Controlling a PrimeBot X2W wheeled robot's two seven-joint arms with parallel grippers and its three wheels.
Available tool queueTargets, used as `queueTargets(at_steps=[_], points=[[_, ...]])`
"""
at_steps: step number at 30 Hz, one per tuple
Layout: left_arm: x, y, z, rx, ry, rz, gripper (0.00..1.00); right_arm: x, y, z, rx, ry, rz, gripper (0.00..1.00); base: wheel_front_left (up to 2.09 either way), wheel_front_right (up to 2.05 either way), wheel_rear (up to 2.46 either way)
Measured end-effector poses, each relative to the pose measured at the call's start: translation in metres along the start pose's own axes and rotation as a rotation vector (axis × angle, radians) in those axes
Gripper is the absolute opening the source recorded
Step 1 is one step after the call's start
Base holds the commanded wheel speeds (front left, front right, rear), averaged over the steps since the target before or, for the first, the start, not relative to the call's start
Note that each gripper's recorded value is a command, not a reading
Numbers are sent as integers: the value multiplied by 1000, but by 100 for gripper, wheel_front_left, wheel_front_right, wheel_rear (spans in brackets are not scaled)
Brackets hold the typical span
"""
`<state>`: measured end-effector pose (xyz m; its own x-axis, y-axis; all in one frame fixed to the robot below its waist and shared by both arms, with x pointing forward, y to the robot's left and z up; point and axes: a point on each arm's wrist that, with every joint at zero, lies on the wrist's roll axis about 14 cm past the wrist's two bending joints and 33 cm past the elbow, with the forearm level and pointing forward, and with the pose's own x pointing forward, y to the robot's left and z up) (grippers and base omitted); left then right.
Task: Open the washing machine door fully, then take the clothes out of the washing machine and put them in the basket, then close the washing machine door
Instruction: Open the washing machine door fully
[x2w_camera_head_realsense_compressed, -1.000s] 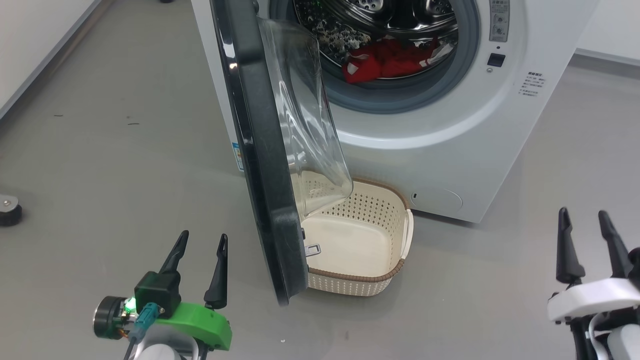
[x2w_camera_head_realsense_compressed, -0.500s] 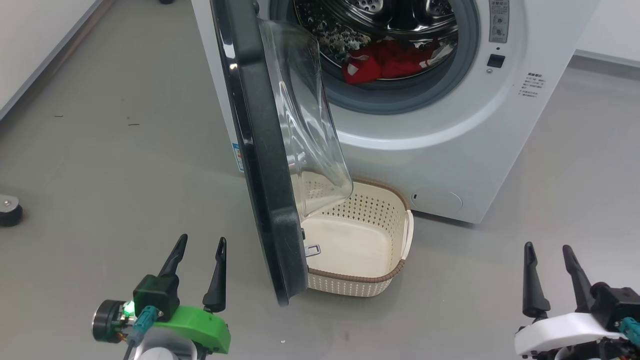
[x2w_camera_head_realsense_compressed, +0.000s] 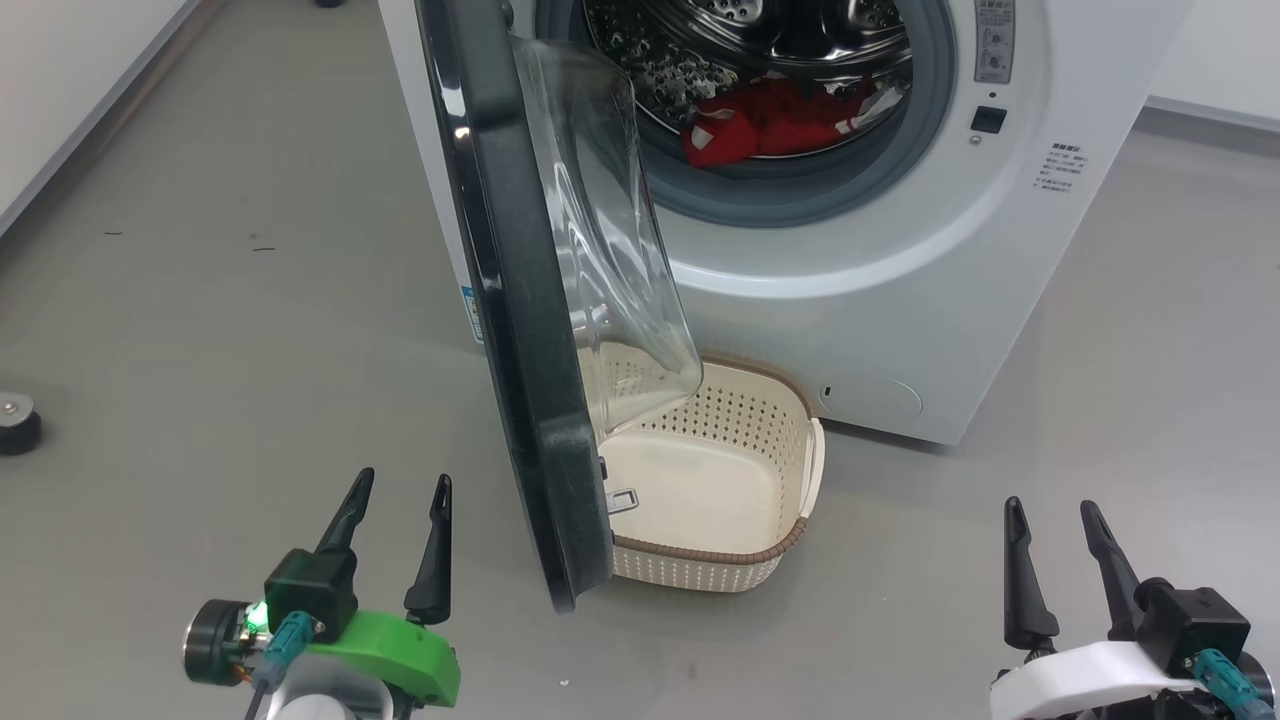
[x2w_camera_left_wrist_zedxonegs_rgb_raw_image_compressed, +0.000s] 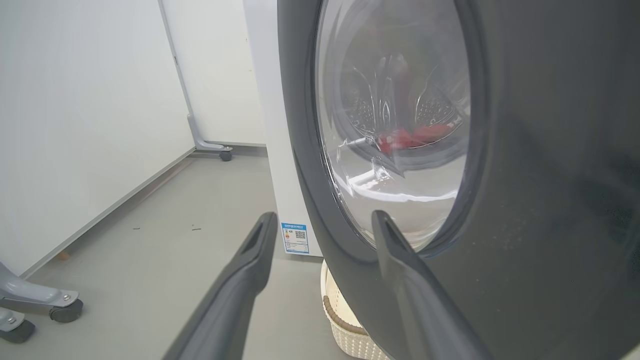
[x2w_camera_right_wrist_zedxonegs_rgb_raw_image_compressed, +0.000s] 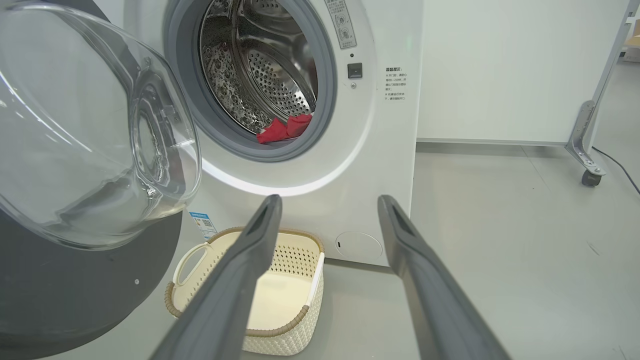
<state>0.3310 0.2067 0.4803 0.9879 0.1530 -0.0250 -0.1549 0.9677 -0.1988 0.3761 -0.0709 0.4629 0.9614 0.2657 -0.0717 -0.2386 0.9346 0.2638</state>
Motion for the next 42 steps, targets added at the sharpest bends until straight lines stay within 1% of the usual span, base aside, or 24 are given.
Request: queueTargets(at_steps=[23, 24, 25, 26, 27, 28, 35, 39, 42], points=[[2, -4, -6, 1, 19, -12, 100, -3, -9, -5, -60, 10, -4, 100, 0, 0, 0], [2, -4, -6, 1, 19, -12, 78, -3, -9, -5, -60, 10, -5, 100, 0, 0, 0], [3, -4, -6, 2, 20, -13, 40, -3, -9, -5, -62, 10, -3, 100, 0, 0, 0], [3, -5, -6, 2, 21, -14, 22, -3, -9, -5, -64, 10, 0, 100, 0, 0, 0], [3, -5, -6, 2, 21, -14, 13, -3, -8, -5, -62, 10, 0, 100, 0, 0, 0], [3, -5, -7, 2, 22, -14, 0, -3, -8, -5, -61, 10, -1, 100, 0, 0, 0], [4, -5, -5, 1, 15, -14, 0, -2, -8, -6, -63, 11, 1, 100, 0, 0, 0], [7, -3, 6, -3, -16, -6, 0, -2, -8, -6, -64, 11, 0, 100, 0, 0, 0], [13, 2, 25, -3, -76, 10, 0, -2, -7, -6, -65, 11, 7, 100, 0, 0, 0]])
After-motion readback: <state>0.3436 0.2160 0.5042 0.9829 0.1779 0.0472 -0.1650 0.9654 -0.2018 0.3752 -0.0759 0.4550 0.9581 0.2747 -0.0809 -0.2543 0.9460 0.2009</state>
